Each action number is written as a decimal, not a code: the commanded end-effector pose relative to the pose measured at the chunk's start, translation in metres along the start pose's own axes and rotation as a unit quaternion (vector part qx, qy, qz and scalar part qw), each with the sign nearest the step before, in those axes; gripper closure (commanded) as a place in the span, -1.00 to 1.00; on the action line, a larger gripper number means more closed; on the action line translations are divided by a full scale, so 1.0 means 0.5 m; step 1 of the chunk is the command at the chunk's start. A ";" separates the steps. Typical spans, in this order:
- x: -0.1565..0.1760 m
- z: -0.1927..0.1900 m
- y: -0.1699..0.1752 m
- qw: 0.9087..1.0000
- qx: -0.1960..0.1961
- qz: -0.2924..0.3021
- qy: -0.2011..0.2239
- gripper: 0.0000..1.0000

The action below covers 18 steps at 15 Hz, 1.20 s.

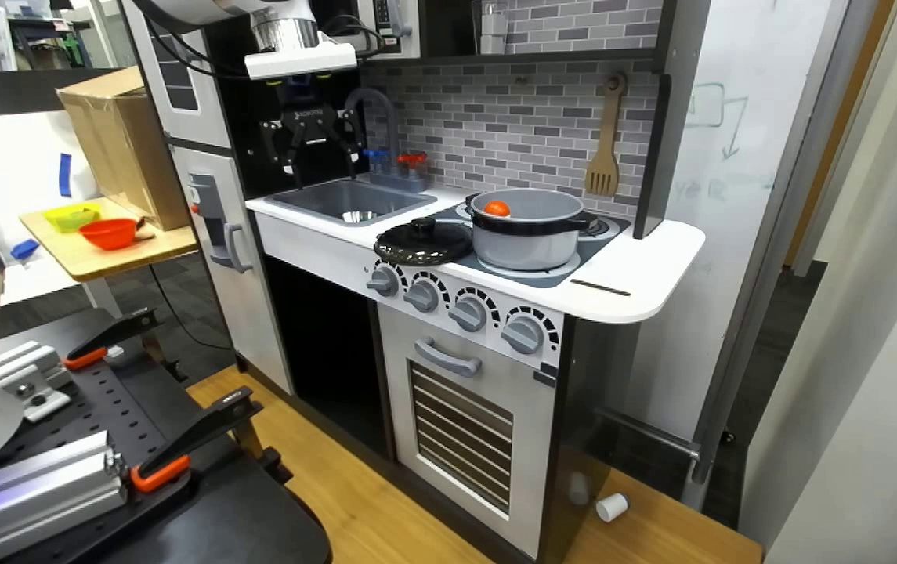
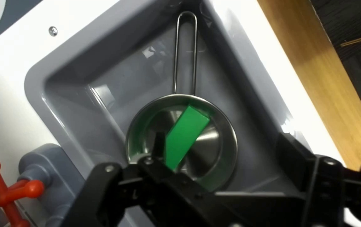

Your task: Pick up and put down the green block then put the salt cellar inside the pot and the green block in the sink

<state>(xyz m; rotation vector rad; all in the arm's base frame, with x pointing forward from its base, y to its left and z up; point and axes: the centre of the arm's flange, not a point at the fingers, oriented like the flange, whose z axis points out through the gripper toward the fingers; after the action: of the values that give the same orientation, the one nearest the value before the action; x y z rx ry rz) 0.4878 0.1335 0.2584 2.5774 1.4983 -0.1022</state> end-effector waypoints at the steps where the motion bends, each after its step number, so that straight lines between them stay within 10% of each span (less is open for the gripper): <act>1: 0.019 -0.008 0.046 1.000 -0.018 -0.001 0.018 -1.00; 6: -0.076 -0.027 0.062 0.997 0.023 0.074 0.028 -1.00; 7: -0.110 -0.027 0.071 0.994 0.039 0.101 0.031 -0.61; 11: -0.270 -0.028 0.107 0.972 0.077 0.216 0.047 -0.09; 18: -0.380 -0.069 0.024 0.949 0.138 0.280 0.030 -1.00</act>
<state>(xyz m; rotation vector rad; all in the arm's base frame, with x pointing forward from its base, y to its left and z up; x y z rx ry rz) 0.4368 0.0073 0.2947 3.0573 0.9698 -0.1864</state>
